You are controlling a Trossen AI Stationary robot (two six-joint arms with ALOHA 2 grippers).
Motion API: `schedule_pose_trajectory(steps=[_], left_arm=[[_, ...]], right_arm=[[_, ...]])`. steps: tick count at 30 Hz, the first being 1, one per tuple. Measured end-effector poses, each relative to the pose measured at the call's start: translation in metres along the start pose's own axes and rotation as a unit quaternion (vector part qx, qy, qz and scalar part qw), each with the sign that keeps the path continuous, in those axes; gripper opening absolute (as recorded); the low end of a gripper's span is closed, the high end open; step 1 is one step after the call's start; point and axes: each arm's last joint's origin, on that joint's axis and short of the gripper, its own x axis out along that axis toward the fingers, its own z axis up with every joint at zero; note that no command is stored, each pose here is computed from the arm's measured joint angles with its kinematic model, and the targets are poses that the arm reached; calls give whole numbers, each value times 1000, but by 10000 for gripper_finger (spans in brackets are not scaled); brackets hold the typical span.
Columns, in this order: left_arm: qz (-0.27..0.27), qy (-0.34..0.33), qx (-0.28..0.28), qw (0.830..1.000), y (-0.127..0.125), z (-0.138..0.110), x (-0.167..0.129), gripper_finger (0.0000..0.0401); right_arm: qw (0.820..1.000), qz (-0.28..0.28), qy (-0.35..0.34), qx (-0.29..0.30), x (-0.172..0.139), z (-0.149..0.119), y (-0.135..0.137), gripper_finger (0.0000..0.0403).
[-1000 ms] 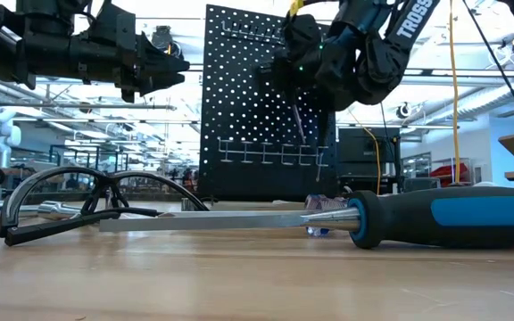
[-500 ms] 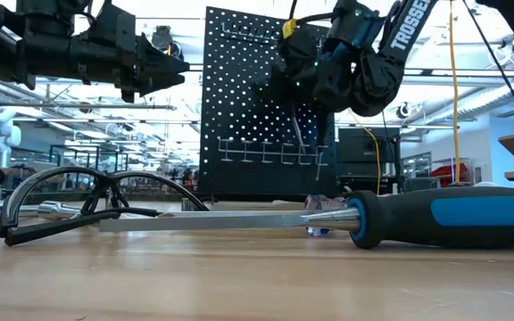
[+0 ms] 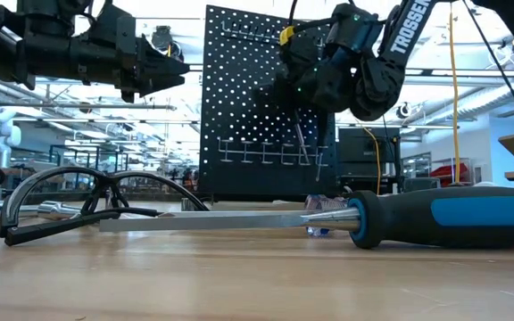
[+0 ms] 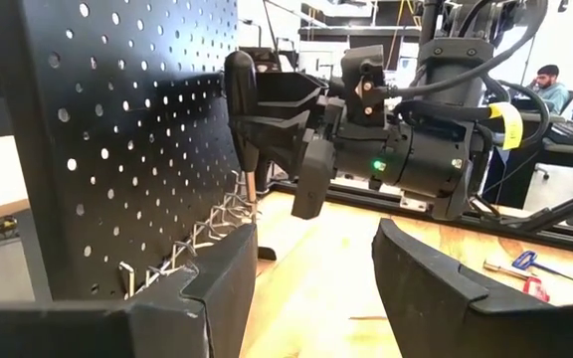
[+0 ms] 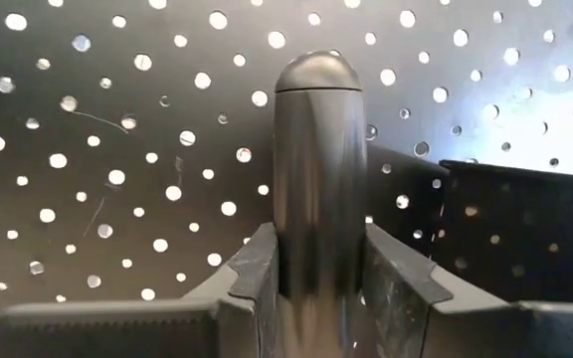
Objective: Hang tools onto peg board
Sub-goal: Hang the black screwdriver on the peg board
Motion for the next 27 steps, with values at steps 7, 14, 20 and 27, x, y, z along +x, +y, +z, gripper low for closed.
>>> schedule_pose_trajectory(steps=[7,14,20,27], left_arm=[[0,0,0,1000,0,0,0,200],[0,0,0,1000,0,0,0,200],[0,0,0,1000,0,0,0,200],[0,0,0,1000,0,0,0,200]], right_arm=[[1000,8,0,23,-2,-7,-3,101],[999,16,-2,31,-3,-11,-6,101],[999,22,-9,24,1,-11,-7,101],[999,41,-23,8,2,-12,-6,101]])
